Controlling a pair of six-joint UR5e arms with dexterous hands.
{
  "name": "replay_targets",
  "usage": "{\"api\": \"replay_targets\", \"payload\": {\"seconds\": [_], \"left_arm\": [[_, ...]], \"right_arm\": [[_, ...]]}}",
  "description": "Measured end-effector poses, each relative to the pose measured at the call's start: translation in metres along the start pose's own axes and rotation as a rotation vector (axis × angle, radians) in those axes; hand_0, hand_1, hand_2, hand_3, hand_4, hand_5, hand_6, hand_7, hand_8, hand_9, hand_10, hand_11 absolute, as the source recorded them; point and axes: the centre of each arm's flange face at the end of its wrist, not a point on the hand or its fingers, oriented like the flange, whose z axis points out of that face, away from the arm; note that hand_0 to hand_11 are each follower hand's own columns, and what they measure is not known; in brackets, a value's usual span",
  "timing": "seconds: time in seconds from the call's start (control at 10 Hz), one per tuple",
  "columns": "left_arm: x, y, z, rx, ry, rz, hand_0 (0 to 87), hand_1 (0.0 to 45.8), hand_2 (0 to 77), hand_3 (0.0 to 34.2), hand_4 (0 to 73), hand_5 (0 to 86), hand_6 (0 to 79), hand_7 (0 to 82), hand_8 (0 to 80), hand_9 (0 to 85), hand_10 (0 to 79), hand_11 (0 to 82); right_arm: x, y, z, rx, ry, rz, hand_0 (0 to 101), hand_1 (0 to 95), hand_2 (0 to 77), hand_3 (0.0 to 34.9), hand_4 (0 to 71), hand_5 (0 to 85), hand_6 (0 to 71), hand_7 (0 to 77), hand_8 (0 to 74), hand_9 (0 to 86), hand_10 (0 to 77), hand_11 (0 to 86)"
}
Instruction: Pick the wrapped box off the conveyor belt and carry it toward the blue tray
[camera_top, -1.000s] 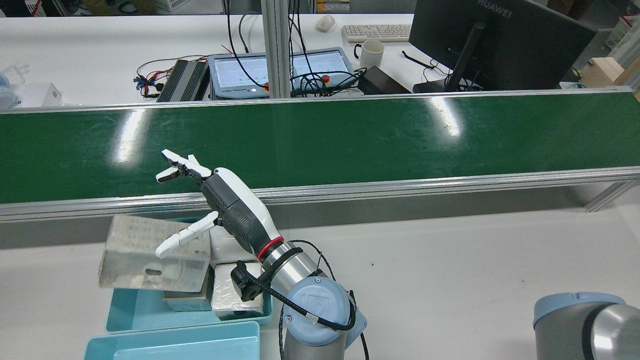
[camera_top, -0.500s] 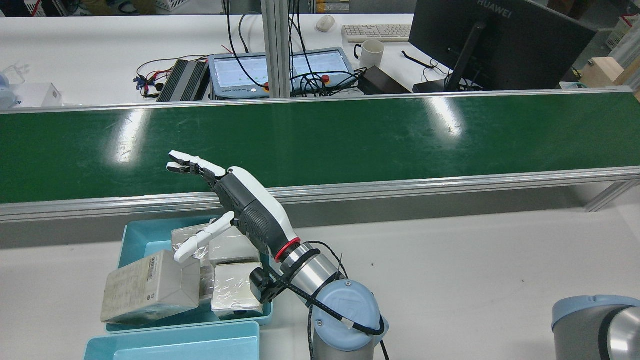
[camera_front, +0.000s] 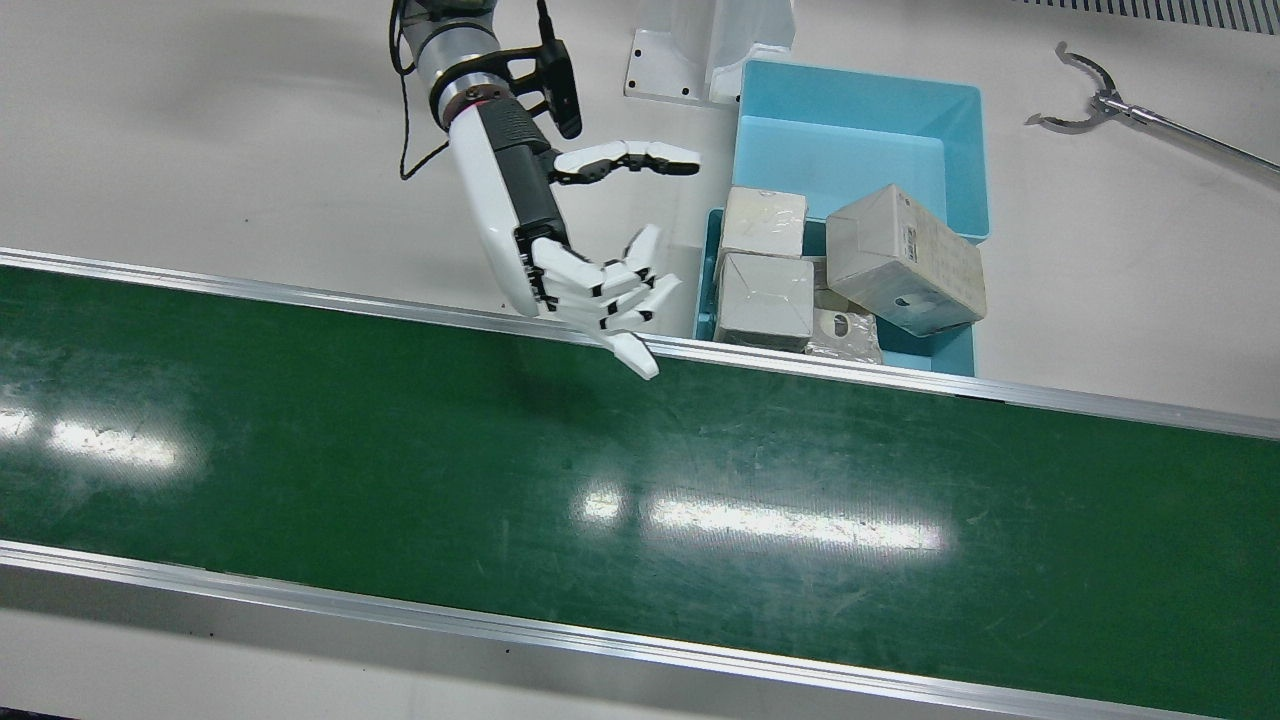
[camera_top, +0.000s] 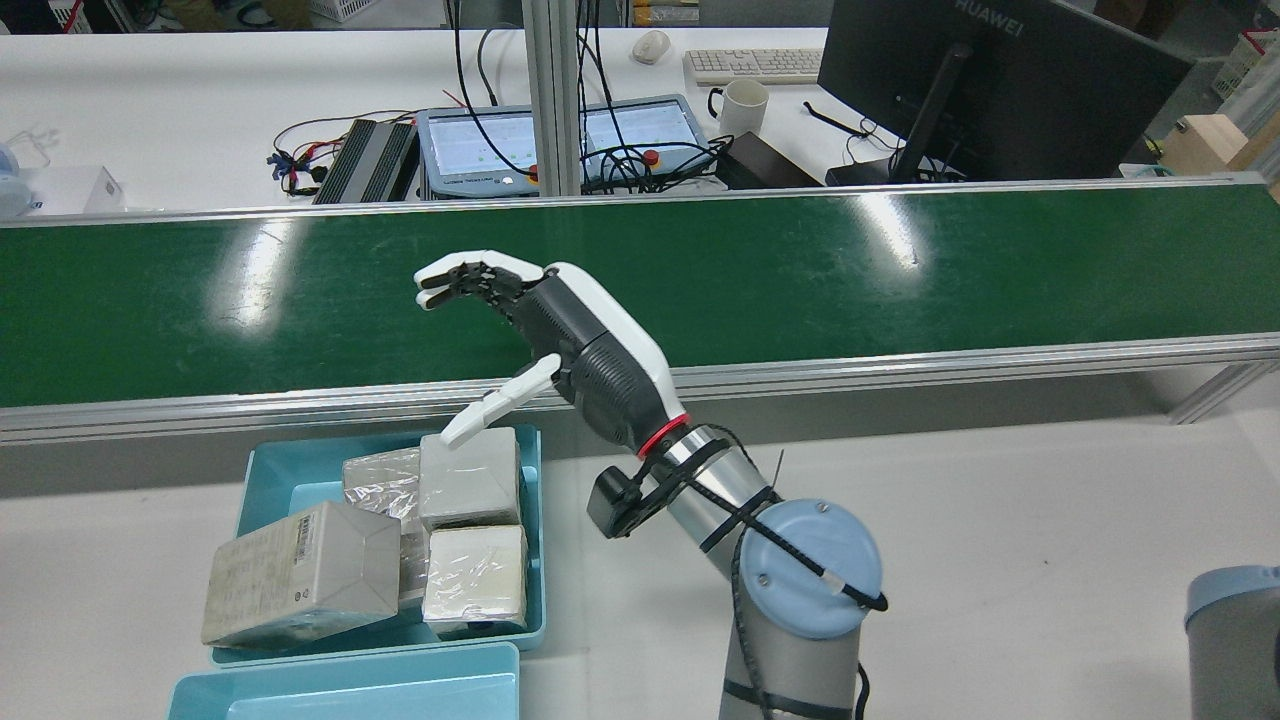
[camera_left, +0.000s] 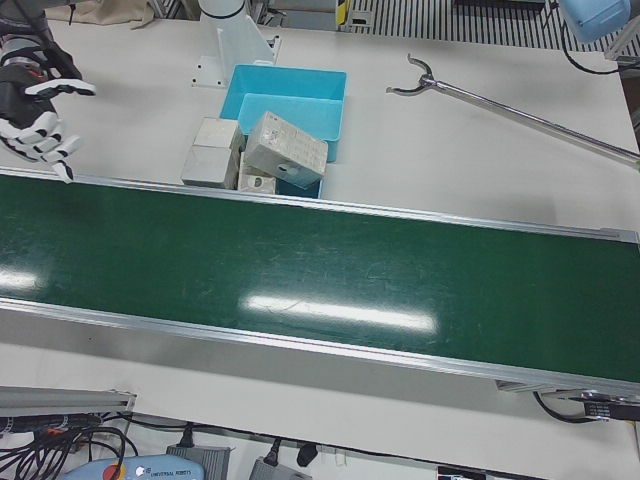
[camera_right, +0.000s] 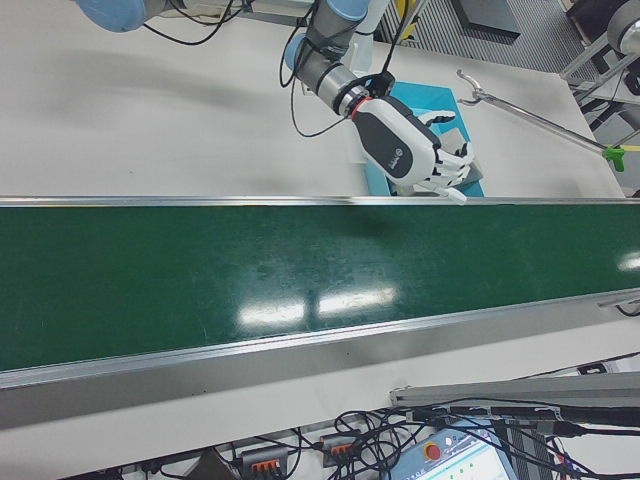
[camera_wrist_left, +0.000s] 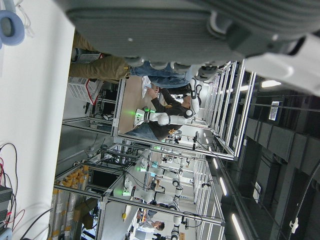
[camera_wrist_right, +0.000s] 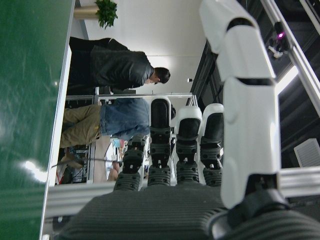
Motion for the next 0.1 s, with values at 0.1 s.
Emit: {"api": "replay_targets", "payload": {"seconds": [0.1], "left_arm": [[0.0, 0.0, 0.0, 0.0, 0.0, 0.0, 0.0, 0.0, 0.5, 0.0, 0.5, 1.1, 0.5, 0.5, 0.5, 0.0, 0.0, 0.5]], "right_arm": [[-0.029, -0.0203, -0.0112, 0.038, -0.02, 0.022, 51, 10.9, 27.3, 0.1, 30.5, 59.5, 39.8, 59.5, 43.1, 43.6, 35.5, 3.8]]}}
